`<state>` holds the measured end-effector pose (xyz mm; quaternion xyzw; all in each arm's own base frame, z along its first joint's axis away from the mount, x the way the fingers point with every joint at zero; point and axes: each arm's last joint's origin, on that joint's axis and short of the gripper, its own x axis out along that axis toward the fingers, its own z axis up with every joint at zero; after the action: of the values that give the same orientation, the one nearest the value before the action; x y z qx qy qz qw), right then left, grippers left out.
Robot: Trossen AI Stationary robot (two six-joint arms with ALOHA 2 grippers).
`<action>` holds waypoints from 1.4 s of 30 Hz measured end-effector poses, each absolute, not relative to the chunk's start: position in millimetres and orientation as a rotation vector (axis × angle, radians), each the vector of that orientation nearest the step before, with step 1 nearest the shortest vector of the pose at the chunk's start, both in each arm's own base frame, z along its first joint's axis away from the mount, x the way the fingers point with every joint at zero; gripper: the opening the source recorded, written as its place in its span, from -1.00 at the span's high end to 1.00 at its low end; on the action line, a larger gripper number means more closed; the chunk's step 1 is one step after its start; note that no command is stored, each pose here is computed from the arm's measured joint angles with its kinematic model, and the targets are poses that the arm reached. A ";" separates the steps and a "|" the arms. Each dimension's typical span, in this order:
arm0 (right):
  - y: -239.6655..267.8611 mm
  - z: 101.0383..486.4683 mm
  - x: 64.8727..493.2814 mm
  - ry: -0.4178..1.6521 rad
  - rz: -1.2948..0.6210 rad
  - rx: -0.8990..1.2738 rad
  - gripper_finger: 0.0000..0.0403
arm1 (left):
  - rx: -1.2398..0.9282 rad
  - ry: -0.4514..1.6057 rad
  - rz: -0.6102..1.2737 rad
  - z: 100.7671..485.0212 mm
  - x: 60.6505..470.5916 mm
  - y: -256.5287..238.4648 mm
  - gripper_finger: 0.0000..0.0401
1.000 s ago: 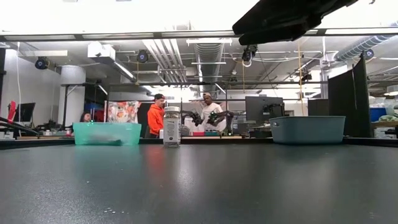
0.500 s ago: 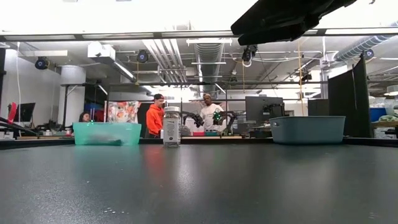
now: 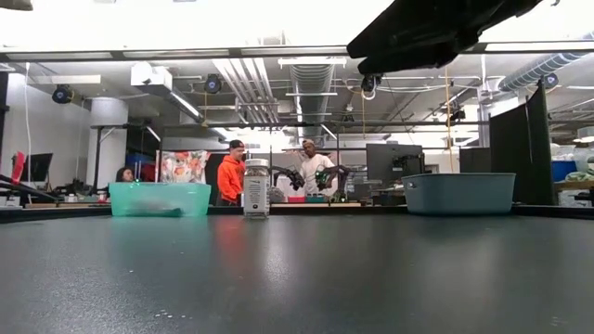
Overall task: Sort spices by type
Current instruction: Put the black seasoning bottle into the black bin
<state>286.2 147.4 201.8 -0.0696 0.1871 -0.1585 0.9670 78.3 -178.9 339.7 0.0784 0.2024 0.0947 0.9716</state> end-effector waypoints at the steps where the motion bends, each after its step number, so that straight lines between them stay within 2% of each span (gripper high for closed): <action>1: 147.4 201.8 286.2 0.378 -0.322 -0.135 -0.78 | 0.172 0.435 0.163 338.0 74.6 -177.7 0.05; 12: 141.1 204.8 290.2 0.338 -0.381 -0.087 -0.78 | 0.181 0.410 0.035 321.8 46.7 -141.6 0.05; 17: 158.4 206.8 275.9 0.311 -0.429 -0.138 -0.78 | 0.186 0.339 0.048 313.1 45.0 -126.7 0.05; 21: 164.6 208.5 270.5 0.293 -0.448 -0.153 -0.78 | 0.181 0.374 0.033 308.7 43.7 -120.3 0.05; 31: 187.3 208.5 261.0 0.267 -0.335 -0.112 -0.78 | 0.117 0.404 -0.048 312.1 44.6 -131.8 0.05; 42: 189.6 211.6 265.3 0.191 -0.393 -0.069 -0.78 | 0.150 0.523 -0.222 313.2 32.9 -131.0 0.05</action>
<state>265.3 189.6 211.6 -0.0344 0.0949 -0.1951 0.9756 32.9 -131.0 313.2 0.0737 0.2580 -0.1094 0.9571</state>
